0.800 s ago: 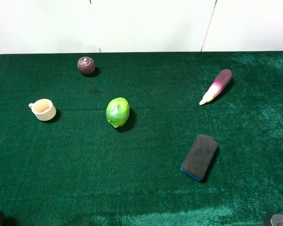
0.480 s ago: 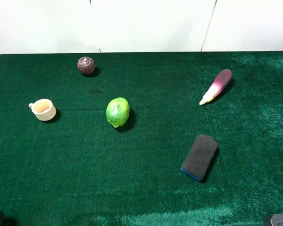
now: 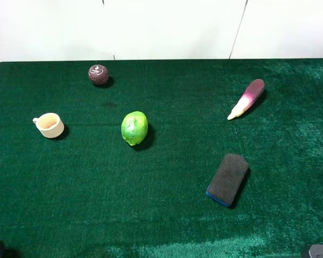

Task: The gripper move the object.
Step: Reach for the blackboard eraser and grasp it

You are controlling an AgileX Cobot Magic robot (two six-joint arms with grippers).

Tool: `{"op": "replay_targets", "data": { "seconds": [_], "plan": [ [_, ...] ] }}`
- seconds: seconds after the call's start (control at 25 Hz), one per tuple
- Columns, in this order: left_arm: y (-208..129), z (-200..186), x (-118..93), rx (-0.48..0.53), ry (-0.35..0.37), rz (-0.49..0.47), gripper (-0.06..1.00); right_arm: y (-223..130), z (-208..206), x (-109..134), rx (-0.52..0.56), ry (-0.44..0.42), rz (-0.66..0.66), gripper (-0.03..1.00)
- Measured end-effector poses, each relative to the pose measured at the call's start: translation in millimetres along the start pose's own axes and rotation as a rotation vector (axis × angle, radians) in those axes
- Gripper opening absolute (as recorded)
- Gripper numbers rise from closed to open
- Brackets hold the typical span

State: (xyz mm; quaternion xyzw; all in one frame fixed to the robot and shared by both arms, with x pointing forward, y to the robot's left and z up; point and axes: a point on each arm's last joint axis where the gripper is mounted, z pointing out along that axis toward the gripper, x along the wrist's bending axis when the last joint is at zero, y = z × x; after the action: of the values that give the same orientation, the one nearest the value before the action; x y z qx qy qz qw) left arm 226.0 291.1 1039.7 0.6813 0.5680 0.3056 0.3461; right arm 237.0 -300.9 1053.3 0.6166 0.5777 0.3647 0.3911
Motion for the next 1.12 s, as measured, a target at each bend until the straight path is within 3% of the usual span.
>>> {"op": "replay_targets", "data": {
  "seconds": [0.28, 0.76, 0.96, 1.12],
  "plan": [
    [0, 0, 0, 0.0, 0.0, 0.0, 0.99, 32, 18, 2, 0.148, 0.007, -0.001, 0.69],
    [0, 0, 0, 0.0, 0.0, 0.0, 0.99, 103, 74, 14, 0.453, 0.101, 0.082, 0.69],
    [0, 0, 0, 0.0, 0.0, 0.0, 0.99, 113, 97, 21, 0.616, 0.135, 0.178, 0.69],
    [0, 0, 0, 0.0, 0.0, 0.0, 0.99, 112, 113, 23, 0.688, 0.136, 0.219, 0.69]
  ]
}}
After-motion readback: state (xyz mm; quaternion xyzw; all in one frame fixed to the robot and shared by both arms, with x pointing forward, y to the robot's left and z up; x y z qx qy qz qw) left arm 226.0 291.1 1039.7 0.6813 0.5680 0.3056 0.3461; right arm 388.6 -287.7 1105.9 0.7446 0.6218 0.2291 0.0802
